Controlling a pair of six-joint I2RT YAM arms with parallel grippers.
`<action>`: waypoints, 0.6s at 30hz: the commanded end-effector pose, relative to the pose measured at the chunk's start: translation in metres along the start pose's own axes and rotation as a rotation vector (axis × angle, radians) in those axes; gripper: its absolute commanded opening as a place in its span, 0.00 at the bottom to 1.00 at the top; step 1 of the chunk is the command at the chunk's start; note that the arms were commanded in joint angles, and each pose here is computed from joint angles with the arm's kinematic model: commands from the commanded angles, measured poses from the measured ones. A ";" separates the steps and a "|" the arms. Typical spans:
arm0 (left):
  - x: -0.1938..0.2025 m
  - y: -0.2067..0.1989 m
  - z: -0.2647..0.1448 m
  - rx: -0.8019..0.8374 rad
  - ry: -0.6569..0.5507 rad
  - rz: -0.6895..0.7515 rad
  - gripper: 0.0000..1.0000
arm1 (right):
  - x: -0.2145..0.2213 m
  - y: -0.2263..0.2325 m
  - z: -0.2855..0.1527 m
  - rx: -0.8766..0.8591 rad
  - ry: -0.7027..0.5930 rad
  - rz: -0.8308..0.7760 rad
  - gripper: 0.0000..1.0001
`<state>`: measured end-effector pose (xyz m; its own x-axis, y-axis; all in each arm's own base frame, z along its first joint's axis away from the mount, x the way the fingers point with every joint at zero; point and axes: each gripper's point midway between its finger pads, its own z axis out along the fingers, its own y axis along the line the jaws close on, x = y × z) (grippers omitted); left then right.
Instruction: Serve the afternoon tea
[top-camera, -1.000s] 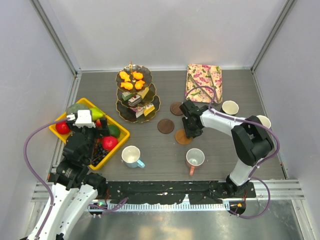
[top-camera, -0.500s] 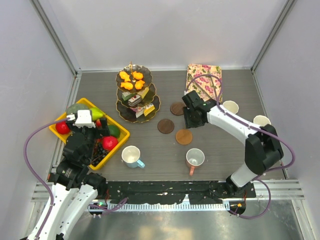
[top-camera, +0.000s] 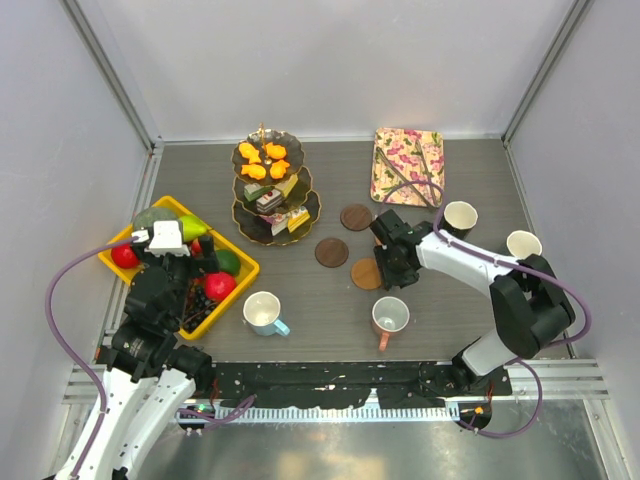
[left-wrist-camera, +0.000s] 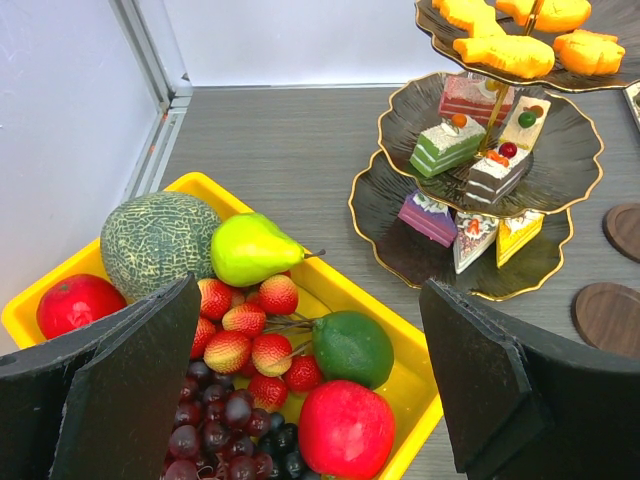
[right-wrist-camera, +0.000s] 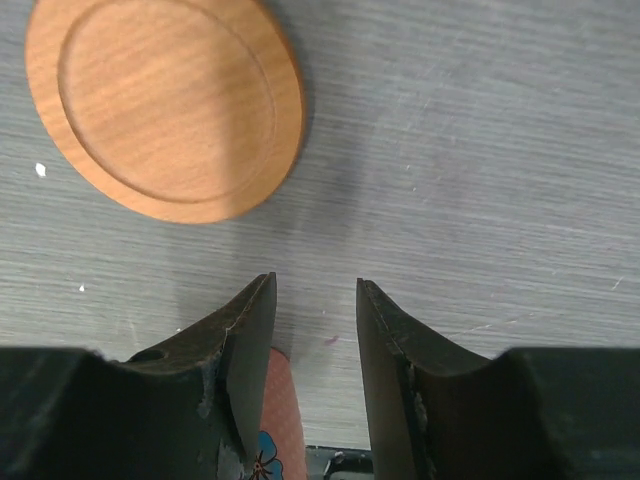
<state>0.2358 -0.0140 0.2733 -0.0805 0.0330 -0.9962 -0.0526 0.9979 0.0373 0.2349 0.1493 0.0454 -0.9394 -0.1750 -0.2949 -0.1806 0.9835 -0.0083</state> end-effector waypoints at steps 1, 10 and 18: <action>-0.014 0.000 0.000 0.003 -0.054 -0.022 0.99 | -0.002 0.015 -0.002 -0.058 -0.031 0.008 0.44; -0.013 0.000 0.001 0.000 -0.049 -0.021 0.99 | -0.003 0.029 0.018 -0.060 -0.013 -0.005 0.41; -0.012 -0.001 0.001 0.003 -0.048 -0.020 0.99 | -0.011 0.032 0.022 -0.049 -0.033 -0.004 0.40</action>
<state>0.2358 -0.0139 0.2733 -0.0805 0.0330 -0.9962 -0.0530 0.9979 0.0373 0.2273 0.1710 0.0161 -0.9458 -0.2015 -0.2547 -0.2123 0.9771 0.0153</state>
